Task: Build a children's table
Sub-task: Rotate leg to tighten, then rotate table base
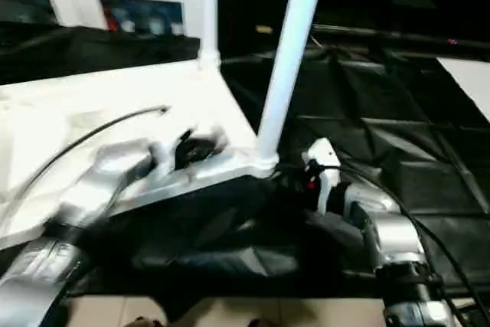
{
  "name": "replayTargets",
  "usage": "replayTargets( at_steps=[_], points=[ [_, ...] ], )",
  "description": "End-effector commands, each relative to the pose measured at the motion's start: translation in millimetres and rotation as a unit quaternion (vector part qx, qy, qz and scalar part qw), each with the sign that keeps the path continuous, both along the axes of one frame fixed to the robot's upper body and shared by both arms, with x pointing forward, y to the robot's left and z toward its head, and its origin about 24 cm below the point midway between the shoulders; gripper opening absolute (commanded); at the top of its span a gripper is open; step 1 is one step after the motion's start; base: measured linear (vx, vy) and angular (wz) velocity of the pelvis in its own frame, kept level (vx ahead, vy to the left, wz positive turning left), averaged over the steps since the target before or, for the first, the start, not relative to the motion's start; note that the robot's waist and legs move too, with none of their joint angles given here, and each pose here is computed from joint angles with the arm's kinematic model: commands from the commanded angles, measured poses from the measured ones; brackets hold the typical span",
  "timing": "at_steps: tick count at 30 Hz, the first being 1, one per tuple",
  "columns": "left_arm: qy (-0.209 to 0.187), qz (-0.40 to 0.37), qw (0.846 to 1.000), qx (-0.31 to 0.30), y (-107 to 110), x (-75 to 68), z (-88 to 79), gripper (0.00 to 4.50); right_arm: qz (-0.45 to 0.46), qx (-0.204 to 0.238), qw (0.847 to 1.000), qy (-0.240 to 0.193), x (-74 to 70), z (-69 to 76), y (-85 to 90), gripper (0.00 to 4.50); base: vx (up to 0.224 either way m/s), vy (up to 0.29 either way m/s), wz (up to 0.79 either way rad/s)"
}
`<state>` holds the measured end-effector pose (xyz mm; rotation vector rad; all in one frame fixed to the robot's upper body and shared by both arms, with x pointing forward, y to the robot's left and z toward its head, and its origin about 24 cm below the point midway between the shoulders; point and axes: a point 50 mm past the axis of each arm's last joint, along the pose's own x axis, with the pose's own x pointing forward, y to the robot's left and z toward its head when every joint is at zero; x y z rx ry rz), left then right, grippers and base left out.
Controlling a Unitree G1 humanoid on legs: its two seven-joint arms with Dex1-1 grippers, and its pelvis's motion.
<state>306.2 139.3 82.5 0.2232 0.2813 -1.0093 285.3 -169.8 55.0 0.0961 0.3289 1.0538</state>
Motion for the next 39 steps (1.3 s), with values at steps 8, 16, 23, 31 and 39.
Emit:
replayTargets(
  at_steps=[8, 16, 23, 31, 39],
  points=[
    [0.040, 0.044, 0.998, 0.032, 45.3, -55.5, 24.0, 2.27, -0.015, 0.019, 1.000, -0.012, 26.0, -0.4, 48.8, 3.13, 0.000, 0.000, 0.00],
    [0.088, 0.111, 0.987, 0.081, 81.0, -90.8, 28.6, 2.92, -0.142, 0.042, 0.989, -0.002, 54.7, -10.0, 82.5, 3.13, 0.000, 0.000, 0.00],
    [0.092, 0.113, 0.986, 0.083, 82.4, -93.1, 28.3, 2.92, -0.151, 0.047, 0.987, 0.002, 56.2, -10.2, 84.0, 3.13, 0.000, 0.000, 0.00],
    [0.094, 0.197, 0.961, 0.170, 107.0, -107.4, 10.7, 3.61, -0.457, 0.088, 0.883, 0.063, 86.3, -14.7, 30.5, 3.13, 0.002, 0.000, 0.02],
    [0.088, 0.217, 0.955, 0.184, 109.9, -108.4, 7.0, 4.18, -0.504, 0.073, 0.860, 0.041, 93.6, -5.3, 0.1, 3.13, 0.002, 0.000, 0.02]
  ],
)
